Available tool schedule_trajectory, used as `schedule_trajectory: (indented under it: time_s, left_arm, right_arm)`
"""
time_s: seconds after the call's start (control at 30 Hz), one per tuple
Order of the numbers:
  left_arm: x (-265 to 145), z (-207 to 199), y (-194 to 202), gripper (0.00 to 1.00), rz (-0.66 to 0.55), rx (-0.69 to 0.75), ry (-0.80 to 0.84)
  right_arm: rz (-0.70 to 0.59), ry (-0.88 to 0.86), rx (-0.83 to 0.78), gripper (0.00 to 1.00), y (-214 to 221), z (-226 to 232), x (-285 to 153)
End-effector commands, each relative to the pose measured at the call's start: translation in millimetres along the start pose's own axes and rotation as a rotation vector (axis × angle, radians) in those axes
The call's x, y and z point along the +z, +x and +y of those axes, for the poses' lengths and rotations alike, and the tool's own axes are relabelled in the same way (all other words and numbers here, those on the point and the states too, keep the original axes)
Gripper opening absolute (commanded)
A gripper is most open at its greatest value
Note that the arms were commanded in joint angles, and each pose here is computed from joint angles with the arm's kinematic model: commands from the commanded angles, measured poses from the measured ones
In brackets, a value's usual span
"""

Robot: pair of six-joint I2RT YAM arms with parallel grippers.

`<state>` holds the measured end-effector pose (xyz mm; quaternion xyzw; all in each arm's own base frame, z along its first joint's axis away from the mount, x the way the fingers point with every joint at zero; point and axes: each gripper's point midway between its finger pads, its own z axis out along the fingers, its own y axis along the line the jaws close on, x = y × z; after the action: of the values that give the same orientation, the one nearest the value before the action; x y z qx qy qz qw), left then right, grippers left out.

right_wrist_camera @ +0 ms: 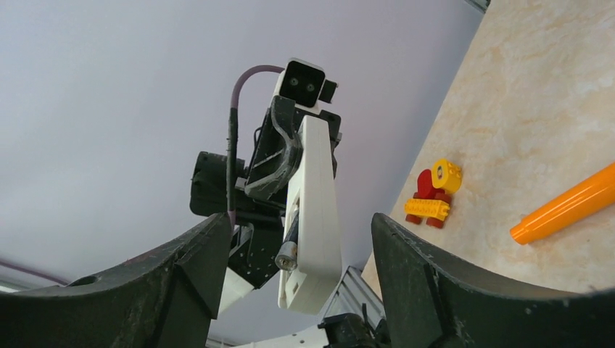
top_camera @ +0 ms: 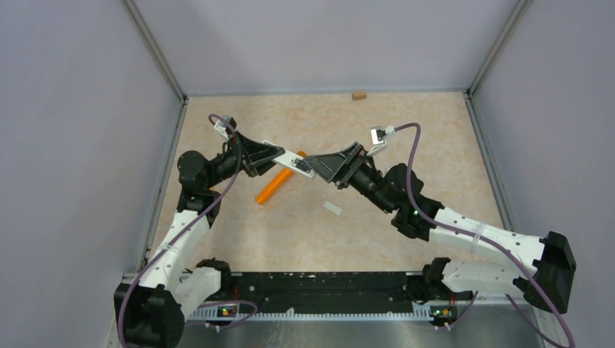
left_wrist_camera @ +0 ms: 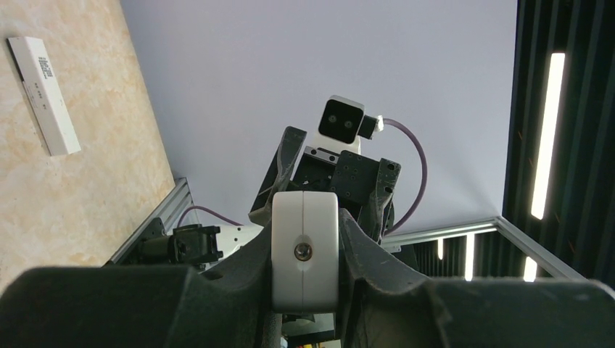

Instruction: Load the batteries into the remote control

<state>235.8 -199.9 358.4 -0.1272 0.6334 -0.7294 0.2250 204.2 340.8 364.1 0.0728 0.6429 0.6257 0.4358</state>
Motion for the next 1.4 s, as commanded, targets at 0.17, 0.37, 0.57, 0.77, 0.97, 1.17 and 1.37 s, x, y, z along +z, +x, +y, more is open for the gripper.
schedule_trajectory:
  time_s: [0.17, 0.37, 0.57, 0.77, 0.97, 1.17, 1.37]
  left_arm:
    - [0, -31, 3, 0.00, 0.004, 0.061, 0.074]
    - [-1, -35, 4, 0.00, 0.006, 0.065, 0.082]
    - [-2, -36, 7, 0.00, 0.014, 0.074, 0.087]
    - [-2, -39, 8, 0.00, 0.023, 0.081, 0.092]
    - [-3, -39, 10, 0.00, 0.027, 0.089, 0.094]
    - [-4, -40, 11, 0.00, 0.026, 0.104, 0.098]
    - [-3, -36, 10, 0.00, 0.022, 0.111, 0.089]
  right_arm:
    - [-0.066, -0.117, 0.067, 0.58, -16, 21, -9]
    - [-0.047, -0.130, 0.083, 0.51, -12, 21, -4]
    - [-0.026, -0.127, 0.089, 0.45, -7, 19, 3]
    - [-0.012, -0.138, 0.093, 0.40, -3, 18, 8]
    - [-0.004, -0.121, 0.076, 0.36, 1, 12, 12]
    - [0.012, -0.094, 0.066, 0.31, 5, 6, 16]
    - [0.019, -0.100, 0.057, 0.32, 6, 7, 16]
